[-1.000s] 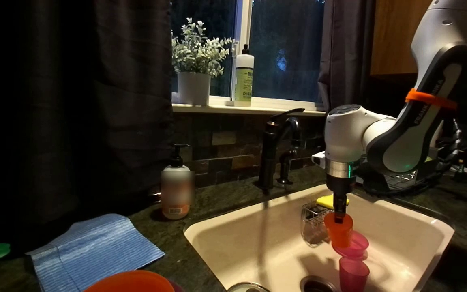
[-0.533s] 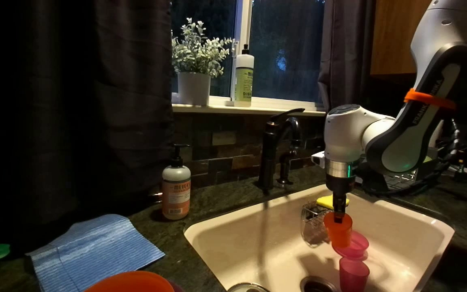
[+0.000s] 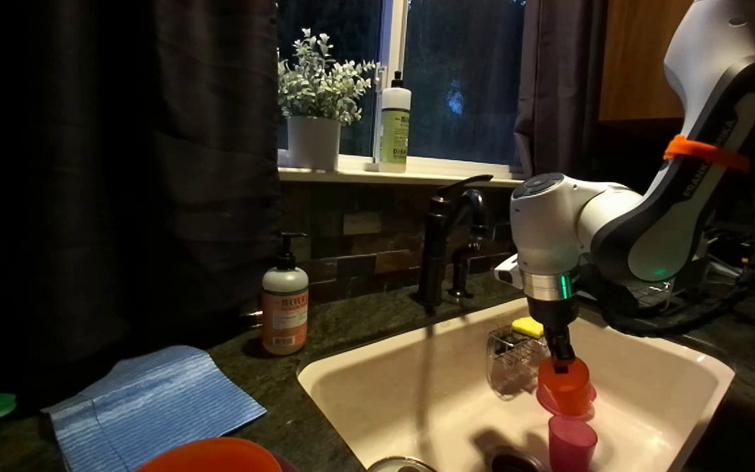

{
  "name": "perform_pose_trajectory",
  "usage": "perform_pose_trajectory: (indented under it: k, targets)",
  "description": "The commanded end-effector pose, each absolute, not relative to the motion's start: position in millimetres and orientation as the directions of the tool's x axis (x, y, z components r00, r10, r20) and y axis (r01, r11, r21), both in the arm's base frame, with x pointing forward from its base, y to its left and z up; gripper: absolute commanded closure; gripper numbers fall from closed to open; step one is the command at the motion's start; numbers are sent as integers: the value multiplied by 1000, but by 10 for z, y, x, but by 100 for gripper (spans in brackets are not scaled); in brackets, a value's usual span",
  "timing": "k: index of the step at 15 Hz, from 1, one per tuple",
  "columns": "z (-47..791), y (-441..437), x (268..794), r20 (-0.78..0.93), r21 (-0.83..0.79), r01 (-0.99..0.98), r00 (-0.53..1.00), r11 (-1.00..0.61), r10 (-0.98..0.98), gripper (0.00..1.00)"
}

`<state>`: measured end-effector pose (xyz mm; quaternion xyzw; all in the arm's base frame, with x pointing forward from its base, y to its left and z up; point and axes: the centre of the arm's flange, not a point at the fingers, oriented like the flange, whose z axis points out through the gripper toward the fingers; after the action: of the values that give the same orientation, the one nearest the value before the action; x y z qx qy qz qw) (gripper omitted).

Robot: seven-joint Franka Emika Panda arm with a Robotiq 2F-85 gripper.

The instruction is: Pour the liquid out of the orange cup and into the pink cup.

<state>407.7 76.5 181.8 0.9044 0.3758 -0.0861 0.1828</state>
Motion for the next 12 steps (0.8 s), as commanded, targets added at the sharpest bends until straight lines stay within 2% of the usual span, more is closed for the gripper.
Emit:
perform_pose_trajectory:
  k: [1, 12]
  targets:
    - [1985, 863, 3933, -375, 342, 757, 653, -557, 658, 99]
    - [1982, 959, 3774, -576, 396, 864, 498, -312, 648, 99]
